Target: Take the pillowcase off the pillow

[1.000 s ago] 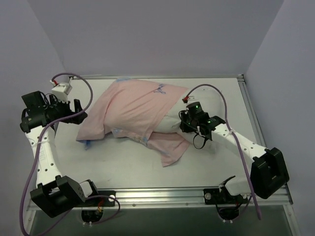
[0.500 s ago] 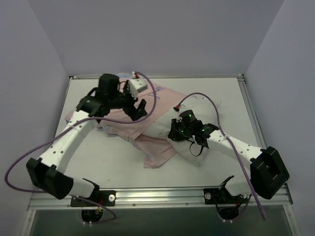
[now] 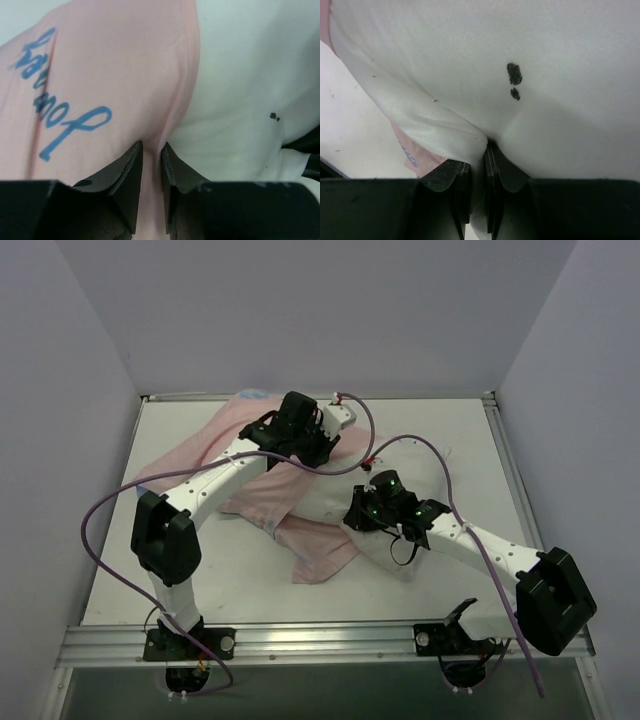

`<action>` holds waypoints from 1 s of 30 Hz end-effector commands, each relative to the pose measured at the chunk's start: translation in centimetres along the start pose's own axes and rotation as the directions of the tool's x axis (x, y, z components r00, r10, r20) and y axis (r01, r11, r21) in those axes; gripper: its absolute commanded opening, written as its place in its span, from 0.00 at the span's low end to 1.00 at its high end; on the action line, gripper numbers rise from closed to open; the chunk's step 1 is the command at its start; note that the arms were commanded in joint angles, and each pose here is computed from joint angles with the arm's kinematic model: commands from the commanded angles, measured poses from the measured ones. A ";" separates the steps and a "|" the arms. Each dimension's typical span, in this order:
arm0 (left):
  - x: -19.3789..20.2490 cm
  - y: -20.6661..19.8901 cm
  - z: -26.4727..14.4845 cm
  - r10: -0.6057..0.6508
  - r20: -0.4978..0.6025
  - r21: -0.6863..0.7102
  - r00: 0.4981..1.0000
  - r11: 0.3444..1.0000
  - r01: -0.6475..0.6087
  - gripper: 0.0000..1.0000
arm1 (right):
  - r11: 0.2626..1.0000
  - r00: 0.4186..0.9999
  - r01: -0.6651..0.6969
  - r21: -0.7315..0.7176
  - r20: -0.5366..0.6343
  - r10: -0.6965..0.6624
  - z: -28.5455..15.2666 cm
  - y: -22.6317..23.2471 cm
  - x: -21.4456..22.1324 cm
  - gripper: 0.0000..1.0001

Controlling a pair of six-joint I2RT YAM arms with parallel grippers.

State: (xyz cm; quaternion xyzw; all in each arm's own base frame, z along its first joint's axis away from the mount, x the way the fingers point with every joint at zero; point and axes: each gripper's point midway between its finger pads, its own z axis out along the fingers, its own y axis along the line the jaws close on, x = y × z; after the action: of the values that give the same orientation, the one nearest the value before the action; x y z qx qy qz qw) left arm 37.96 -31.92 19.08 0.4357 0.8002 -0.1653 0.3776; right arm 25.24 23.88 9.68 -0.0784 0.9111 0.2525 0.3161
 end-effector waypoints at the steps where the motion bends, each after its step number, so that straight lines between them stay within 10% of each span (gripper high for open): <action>1: -3.7 3.1 -0.5 -0.012 0.102 -0.114 0.995 0.993 0.023 0.30 | 0.998 0.991 -0.025 0.053 -0.131 0.031 -0.9 -1.5 3.9 0.00; 4: -3.9 4.5 -0.4 -0.020 0.100 -0.155 0.995 0.987 0.035 0.31 | 0.998 0.986 -0.030 0.064 -0.165 0.040 -0.8 -2.1 5.1 0.00; 7: -3.2 8.0 0.2 0.013 0.064 -0.309 0.998 0.951 0.007 0.02 | 0.998 0.982 -0.040 0.057 -0.180 0.049 -0.9 -2.1 5.7 0.00; 17: 1.3 27.2 -6.7 -0.177 0.084 -0.660 0.981 0.727 0.188 0.02 | 0.993 0.960 -0.109 0.051 -0.254 0.119 -1.9 -2.9 9.9 0.00; 25: 3.6 18.5 -2.8 -0.058 0.044 -0.434 0.997 0.898 0.071 0.02 | 0.999 0.988 -0.032 -0.007 -0.154 0.031 -4.8 0.3 3.5 0.00; 30: 3.4 16.4 -2.9 -0.101 0.074 -0.355 0.992 0.927 0.121 0.02 | 0.998 0.998 0.053 0.032 0.041 -0.054 -9.3 3.4 -6.4 0.66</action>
State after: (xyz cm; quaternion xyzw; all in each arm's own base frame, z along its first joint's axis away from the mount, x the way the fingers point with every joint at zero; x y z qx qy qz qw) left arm 49.04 -19.09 17.88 0.3149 0.8394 -0.0371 0.4414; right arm 23.63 23.07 16.22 -0.0817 0.9116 0.2588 0.3089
